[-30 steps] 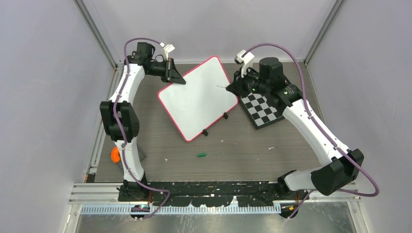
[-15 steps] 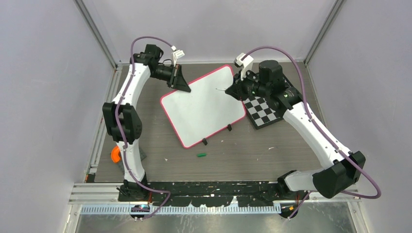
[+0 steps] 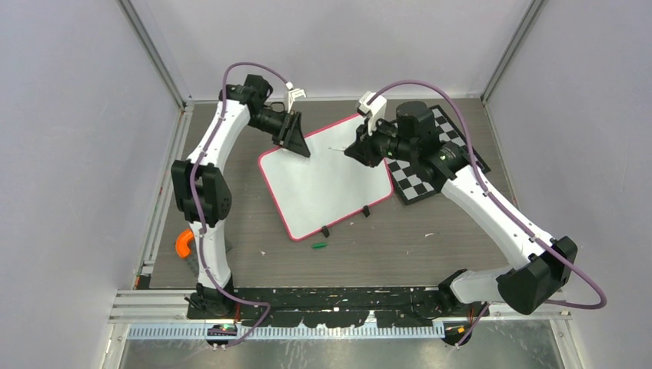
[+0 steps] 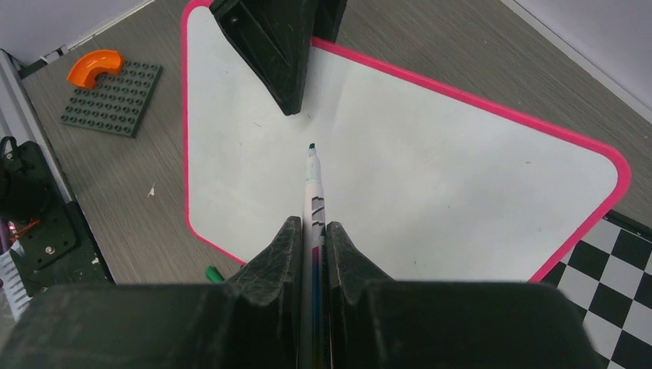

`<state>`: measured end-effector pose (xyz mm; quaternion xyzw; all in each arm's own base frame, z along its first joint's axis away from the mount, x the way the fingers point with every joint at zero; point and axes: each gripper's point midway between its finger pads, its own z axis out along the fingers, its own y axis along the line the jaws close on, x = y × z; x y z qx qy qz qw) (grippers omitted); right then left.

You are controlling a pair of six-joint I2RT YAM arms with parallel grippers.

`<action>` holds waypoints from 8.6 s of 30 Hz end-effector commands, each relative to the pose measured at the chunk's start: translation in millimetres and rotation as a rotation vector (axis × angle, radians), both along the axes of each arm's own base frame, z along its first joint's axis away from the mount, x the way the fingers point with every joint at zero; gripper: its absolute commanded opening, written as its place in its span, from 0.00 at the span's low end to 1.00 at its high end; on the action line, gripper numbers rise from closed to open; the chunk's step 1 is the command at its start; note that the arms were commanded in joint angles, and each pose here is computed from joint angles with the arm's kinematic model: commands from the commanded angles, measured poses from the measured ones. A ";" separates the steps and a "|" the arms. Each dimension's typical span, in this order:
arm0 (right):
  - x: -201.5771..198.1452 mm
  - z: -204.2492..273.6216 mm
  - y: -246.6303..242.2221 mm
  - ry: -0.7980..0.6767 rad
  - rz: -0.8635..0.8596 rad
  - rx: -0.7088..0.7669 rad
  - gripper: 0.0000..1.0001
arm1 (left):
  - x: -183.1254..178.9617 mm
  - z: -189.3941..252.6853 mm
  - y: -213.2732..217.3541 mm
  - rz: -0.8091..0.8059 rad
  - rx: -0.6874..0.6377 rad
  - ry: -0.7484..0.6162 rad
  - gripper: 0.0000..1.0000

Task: Write a sentence on the whiteboard
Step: Move the whiteboard to the center of the board, then write a sentence on the whiteboard.

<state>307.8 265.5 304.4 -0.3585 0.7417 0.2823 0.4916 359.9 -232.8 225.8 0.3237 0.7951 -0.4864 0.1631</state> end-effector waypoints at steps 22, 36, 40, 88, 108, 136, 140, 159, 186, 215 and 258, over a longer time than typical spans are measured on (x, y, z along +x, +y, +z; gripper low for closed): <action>-11.9 8.6 106.6 -0.217 0.206 0.020 0.00 | -21.0 37.6 65.5 0.237 -0.036 0.092 0.49; -6.6 8.0 131.0 -0.268 0.139 0.011 0.00 | -16.8 34.7 65.8 0.257 -0.028 0.092 0.12; -4.9 7.0 131.3 -0.275 0.126 0.002 0.00 | -18.2 32.8 66.3 0.258 -0.026 0.092 0.02; -23.1 -8.0 133.3 -0.221 0.177 0.011 0.00 | -32.6 28.0 95.4 0.306 -0.024 -0.003 0.40; -10.9 -6.5 138.6 -0.247 0.127 0.006 0.00 | -31.8 25.5 95.2 0.305 -0.029 -0.011 0.03; -3.4 -12.3 148.8 -0.244 0.122 -0.015 0.00 | -35.8 24.7 94.4 0.302 -0.028 -0.011 0.00; -6.8 -13.5 153.8 -0.238 0.142 -0.015 0.00 | -36.3 24.0 94.4 0.302 -0.028 -0.011 0.00; -22.0 -45.3 145.1 -0.205 0.204 -0.104 0.00 | -38.1 21.6 94.6 0.301 -0.028 -0.008 0.00; -31.3 -69.1 112.8 -0.167 0.196 -0.178 0.00 | -39.6 19.5 94.8 0.306 -0.022 0.001 0.00; -24.9 -24.4 114.5 -0.165 0.227 -0.072 0.00 | -41.4 14.0 95.8 0.199 0.005 -0.030 0.01; -2.7 -28.1 132.3 -0.150 0.260 -0.067 0.00 | -24.1 24.9 89.9 0.159 -0.028 -0.045 0.11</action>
